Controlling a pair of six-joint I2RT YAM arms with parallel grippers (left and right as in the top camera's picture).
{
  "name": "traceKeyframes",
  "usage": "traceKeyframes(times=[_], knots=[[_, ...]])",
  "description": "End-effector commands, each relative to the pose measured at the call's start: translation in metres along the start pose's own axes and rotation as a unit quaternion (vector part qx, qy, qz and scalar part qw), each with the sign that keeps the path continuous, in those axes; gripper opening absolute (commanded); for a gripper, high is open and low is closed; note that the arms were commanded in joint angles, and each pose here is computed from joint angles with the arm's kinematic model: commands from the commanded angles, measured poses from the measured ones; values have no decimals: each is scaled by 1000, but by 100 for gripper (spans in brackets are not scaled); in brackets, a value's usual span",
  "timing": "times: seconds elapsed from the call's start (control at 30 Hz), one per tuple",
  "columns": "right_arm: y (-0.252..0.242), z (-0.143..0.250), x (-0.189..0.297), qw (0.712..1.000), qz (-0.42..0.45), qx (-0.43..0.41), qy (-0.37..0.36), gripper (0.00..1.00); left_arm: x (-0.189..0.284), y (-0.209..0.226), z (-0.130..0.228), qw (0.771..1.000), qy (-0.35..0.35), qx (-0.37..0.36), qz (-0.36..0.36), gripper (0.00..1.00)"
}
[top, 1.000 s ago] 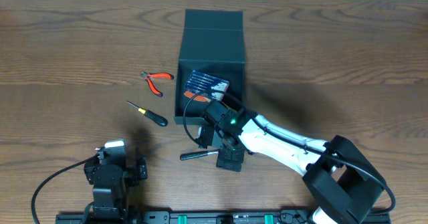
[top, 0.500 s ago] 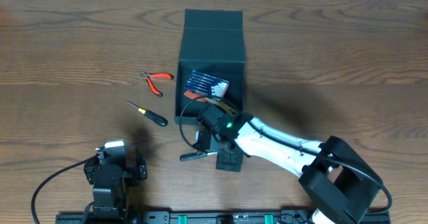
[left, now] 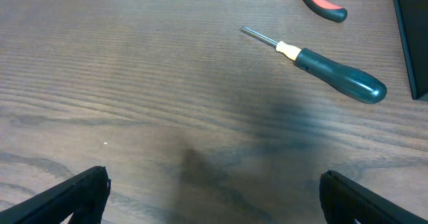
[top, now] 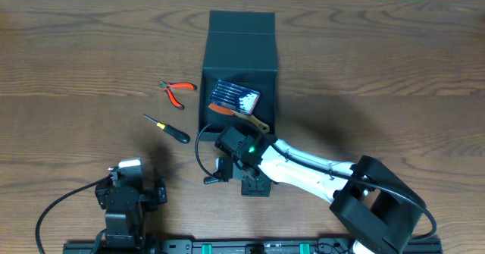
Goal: Pack container
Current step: 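Close the right gripper on the hammer handle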
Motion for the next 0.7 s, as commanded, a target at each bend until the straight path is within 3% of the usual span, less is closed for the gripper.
traceKeyframes(times=[0.0,0.1,0.2,0.53,0.67], knots=[[5,5,-12,1000,-9,4,21,63,-3,1,5,1000,6,-5,-6,99],[5,5,-12,1000,-9,4,21,37,-3,1,5,1000,6,-5,-6,99],[5,5,-12,1000,-9,4,21,25,-3,1,5,1000,6,-5,-6,99],[4,5,-12,1000,-8,-6,21,4,-3,1,5,1000,6,-5,-6,99],[4,4,-12,1000,-6,-19,20,1,-3,1,5,1000,6,-5,-6,99]])
Point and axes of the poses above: each gripper's point midway between its finger pads, its own x axis back along the fingers, its own y axis along the line the jaws close on, z = x × y, the point moved 4 cm from there along x, back along the fingers, and after that the axes turned 11 degrees about -x, right-handed, at the moved point
